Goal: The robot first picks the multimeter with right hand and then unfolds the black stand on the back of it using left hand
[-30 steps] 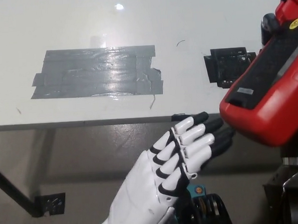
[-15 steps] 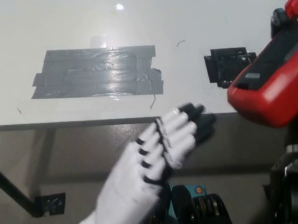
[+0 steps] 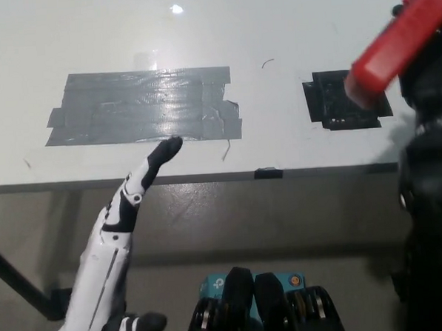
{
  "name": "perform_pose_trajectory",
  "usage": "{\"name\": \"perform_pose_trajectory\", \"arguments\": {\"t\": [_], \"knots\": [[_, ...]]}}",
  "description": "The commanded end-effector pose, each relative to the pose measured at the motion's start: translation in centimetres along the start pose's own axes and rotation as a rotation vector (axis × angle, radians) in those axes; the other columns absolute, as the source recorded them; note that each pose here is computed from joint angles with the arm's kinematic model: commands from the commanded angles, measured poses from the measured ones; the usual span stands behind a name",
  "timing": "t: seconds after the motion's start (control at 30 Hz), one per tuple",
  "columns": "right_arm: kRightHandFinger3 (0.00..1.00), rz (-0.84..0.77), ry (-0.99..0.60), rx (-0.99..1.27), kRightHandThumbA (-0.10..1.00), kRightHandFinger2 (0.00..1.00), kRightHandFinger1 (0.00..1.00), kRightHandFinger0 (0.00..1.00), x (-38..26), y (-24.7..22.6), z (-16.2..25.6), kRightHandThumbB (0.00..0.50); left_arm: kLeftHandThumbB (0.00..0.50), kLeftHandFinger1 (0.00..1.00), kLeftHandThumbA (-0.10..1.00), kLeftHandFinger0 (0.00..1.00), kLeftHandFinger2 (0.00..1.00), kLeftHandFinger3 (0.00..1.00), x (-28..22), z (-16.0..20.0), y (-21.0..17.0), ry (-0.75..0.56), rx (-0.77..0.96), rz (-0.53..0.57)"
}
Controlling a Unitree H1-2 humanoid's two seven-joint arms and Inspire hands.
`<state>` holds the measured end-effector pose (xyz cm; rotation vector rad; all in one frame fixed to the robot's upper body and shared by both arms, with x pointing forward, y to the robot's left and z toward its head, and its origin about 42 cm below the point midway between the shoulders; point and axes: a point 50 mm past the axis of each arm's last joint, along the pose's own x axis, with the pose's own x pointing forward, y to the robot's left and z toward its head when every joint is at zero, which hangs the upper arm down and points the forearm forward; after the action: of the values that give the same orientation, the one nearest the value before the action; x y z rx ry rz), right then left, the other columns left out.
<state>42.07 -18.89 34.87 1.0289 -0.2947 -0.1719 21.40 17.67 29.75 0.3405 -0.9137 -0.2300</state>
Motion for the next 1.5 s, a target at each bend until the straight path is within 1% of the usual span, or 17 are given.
{"name": "perform_pose_trajectory", "arguments": {"t": [0.0, 0.07, 0.13, 0.23, 0.3, 0.47, 0.53, 0.6, 0.67, 0.77, 0.87, 1.03, 1.07, 1.1, 1.13, 1.2, 1.47], "knots": [[1.0, 0.121, -0.199, -0.122, -0.1, 0.82, 0.27, 0.0, 5.4, 3.2, 1.1, 0.029, 0.23, 1.0, 1.0, 1.0, 1.0, 1.0, -1.1, -0.1, 0.6, -0.004, 0.002, 0.017], [0.82, 0.104, -0.224, -0.252, -0.1, 0.72, 0.29, 0.0, 7.5, 2.9, 0.7, 0.055, 0.227, 1.0, 1.0, 1.0, 1.0, 1.0, -1.4, -0.2, 0.6, -0.001, 0.009, 0.011], [0.69, 0.069, -0.272, -0.453, -0.1, 0.64, 0.19, 0.0, 9.8, 2.9, 0.3, 0.058, 0.234, 1.0, 1.0, 1.0, 1.0, 1.0, -1.8, -0.4, 0.4, 0.009, 0.011, 0.003], [0.69, 0.034, -0.315, -0.618, -0.1, 0.64, 0.15, 0.0, 11.9, 2.9, 0.0, 0.083, 0.245, 1.0, 1.0, 1.0, 1.0, 1.0, -2.3, -0.8, 0.1, 0.026, 0.007, -0.004], [0.76, 0.004, -0.332, -0.733, -0.1, 0.71, 0.22, 0.0, 13.5, 2.7, -0.6, 0.088, 0.253, 1.0, 1.0, 1.0, 1.0, 1.0, -3.5, -1.2, -0.5, 0.058, -0.012, -0.007], [0.71, -0.054, -0.279, -0.872, -0.1, 0.67, 0.23, 0.0, 16.0, 2.8, -1.0, 0.124, 0.255, 1.0, 1.0, 1.0, 1.0, 1.0, -5.8, -2.4, -1.7, 0.115, -0.017, -0.031], [0.66, -0.035, -0.273, -0.978, -0.1, 0.55, 0.15, 0.0, 16.8, 2.6, -1.3, 0.151, 0.256, 1.0, 1.0, 1.0, 1.0, 1.0, -6.5, -2.6, -2.0, 0.133, -0.025, -0.032], [0.65, -0.006, -0.275, -1.072, -0.1, 0.54, 0.14, 0.0, 17.1, 2.2, -1.8, 0.168, 0.253, 1.0, 1.0, 1.0, 1.0, 1.0, -7.0, -2.5, -2.1, 0.147, -0.03, -0.035], [0.56, -0.002, -0.283, -1.134, -0.1, 0.49, 0.11, 0.0, 17.2, 1.9, -2.1, 0.175, 0.242, 1.0, 1.0, 1.0, 1.0, 1.0, -7.2, -2.5, -2.2, 0.144, -0.029, -0.037], [0.63, -0.016, -0.258, -1.232, -0.1, 0.51, 0.12, 0.0, 17.1, 1.3, -2.9, 0.146, 0.241, 1.0, 1.0, 1.0, 1.0, 1.0, -7.5, -2.5, -2.5, 0.13, -0.036, -0.044], [0.64, -0.002, -0.25, -1.275, -0.1, 0.45, 0.06, 0.0, 17.0, 1.3, -3.4, 0.137, 0.242, 1.0, 1.0, 1.0, 1.0, 1.0, -7.6, -2.3, -2.7, 0.133, -0.041, -0.043], [0.52, 0.017, -0.255, -1.287, -0.1, 0.42, 0.03, 0.0, 17.0, 1.8, -3.8, 0.18, 0.25, 1.0, 1.0, 1.0, 1.0, 1.0, -7.5, -2.2, -2.8, 0.123, -0.057, -0.039], [1.0, 0.098, -0.187, -1.363, 0.18, 0.97, 0.58, 0.41, 17.2, 1.7, -3.9, 0.231, 0.258, 1.0, 1.0, 1.0, 1.0, 1.0, -7.6, -2.2, -2.8, 0.127, -0.071, -0.042], [1.0, 0.152, -0.143, -1.401, 0.27, 0.94, 0.7, 0.58, 17.4, 1.6, -3.8, 0.223, 0.259, 1.0, 1.0, 1.0, 1.0, 1.0, -7.5, -2.2, -2.8, 0.128, -0.073, -0.042], [1.0, 0.233, -0.072, -1.464, 0.53, 1.0, 1.0, 1.0, 17.6, 1.4, -3.7, 0.328, 0.258, 1.0, 1.0, 1.0, 1.0, 1.0, -7.5, -2.2, -2.7, 0.127, -0.068, -0.042], [1.0, 0.3, 0.054, -1.612, 0.7, 1.0, 1.0, 1.0, 17.9, 0.3, -3.4, 0.476, 0.264, 1.0, 1.0, 1.0, 1.0, 1.0, -7.5, -2.1, -2.7, 0.128, -0.073, -0.042], [1.0, 0.32, 0.144, -1.615, 0.72, 1.0, 1.0, 1.0, 18.0, -1.4, -2.9, 0.437, 0.269, 1.0, 1.0, 1.0, 1.0, 1.0, -7.1, -2.3, -2.3, 0.115, -0.049, -0.033]]}}
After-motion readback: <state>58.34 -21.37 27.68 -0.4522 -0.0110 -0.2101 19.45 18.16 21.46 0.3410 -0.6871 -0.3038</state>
